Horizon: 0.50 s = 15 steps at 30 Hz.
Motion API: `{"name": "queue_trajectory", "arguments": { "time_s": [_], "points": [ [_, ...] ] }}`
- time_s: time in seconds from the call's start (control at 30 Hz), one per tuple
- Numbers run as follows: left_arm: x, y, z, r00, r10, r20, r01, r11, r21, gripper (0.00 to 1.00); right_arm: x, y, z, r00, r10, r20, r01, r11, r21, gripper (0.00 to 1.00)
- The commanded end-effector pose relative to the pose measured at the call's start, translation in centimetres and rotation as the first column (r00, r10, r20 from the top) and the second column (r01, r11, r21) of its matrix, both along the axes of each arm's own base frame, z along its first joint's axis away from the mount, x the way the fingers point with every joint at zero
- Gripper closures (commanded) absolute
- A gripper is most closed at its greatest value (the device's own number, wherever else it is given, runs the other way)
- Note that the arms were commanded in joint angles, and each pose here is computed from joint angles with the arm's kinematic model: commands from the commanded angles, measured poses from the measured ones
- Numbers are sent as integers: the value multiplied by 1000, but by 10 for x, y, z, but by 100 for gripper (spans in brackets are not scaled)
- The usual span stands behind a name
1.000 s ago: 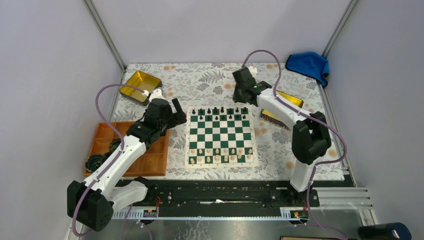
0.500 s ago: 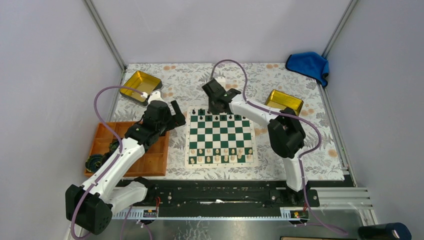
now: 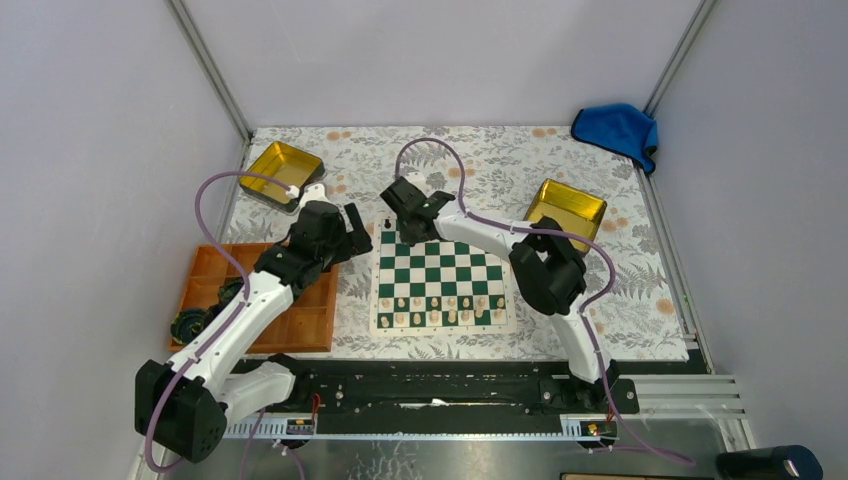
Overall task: Set up the chess pieces on the board
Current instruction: Place the chess piece on the chessboard.
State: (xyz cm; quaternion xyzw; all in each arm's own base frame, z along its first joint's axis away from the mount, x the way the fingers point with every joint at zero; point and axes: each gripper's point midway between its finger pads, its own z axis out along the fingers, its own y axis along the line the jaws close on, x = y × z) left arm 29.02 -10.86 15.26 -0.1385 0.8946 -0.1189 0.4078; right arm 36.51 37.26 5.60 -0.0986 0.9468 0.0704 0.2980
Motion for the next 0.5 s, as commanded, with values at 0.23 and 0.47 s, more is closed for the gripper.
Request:
{"name": "queue_trajectory", "arguments": {
  "time_s": [0.23, 0.47],
  "points": [
    [2, 0, -4, 1000, -13, -2, 13, 1000, 10, 1, -13, 24, -2, 997, 82, -3, -82, 997, -7, 100],
    [2, 0, -4, 1000, -16, -2, 16, 1000, 11, 1, -13, 21, -14, 996, 86, -13, -86, 996, -36, 98]
  ]
}}
